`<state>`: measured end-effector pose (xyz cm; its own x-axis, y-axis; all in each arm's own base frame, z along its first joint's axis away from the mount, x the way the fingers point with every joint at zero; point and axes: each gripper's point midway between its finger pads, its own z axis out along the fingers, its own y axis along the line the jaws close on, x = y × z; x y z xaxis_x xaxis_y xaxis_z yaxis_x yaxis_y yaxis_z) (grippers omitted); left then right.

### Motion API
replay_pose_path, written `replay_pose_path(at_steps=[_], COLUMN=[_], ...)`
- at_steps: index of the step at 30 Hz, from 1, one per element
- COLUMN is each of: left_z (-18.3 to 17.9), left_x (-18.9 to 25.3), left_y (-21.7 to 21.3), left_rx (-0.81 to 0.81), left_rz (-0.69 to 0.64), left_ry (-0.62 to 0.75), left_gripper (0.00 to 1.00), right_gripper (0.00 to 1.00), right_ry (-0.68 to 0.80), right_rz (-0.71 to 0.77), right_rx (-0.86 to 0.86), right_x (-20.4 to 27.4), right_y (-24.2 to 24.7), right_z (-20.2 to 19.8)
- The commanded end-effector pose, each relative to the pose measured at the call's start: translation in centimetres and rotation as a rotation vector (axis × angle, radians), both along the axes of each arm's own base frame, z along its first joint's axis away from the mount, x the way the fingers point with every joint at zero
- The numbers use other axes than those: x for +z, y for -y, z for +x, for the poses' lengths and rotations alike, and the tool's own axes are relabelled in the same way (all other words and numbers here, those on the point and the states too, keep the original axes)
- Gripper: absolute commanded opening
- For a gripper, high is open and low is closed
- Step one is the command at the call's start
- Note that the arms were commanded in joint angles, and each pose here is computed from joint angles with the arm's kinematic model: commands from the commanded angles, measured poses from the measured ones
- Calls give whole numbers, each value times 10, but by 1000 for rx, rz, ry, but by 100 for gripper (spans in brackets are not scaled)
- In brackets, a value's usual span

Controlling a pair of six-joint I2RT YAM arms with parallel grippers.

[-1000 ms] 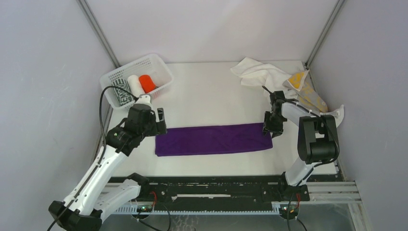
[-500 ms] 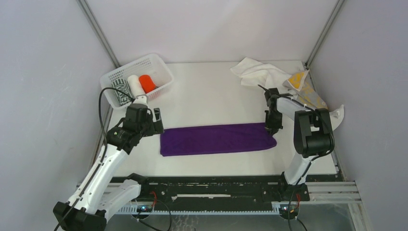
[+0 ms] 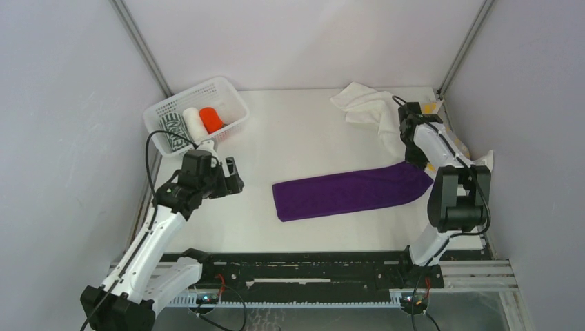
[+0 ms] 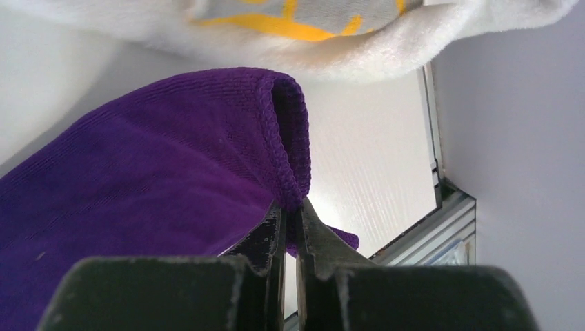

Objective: Roll the towels
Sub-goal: Fold the towel at the center of the board.

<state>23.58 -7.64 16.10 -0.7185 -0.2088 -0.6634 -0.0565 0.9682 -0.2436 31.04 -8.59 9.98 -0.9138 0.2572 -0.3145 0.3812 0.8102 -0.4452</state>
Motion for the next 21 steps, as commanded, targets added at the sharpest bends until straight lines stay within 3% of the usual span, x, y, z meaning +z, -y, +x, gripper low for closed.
replay_pose_path(at_steps=[1, 13, 21], left_z=[6, 15, 19], left_x=[-3, -32, -72], left_y=[25, 69, 79], left_rx=[-27, -31, -8], left_rz=[-147, -420, -475], left_ry=[-7, -70, -136], left_gripper=[88, 83, 79], right_gripper=[0, 0, 0], right_ry=[69, 105, 104], right_rz=[76, 394, 541], right_rx=[150, 501, 633], right_x=[31, 27, 20], right_y=[-43, -195, -263], right_z=[6, 0, -9])
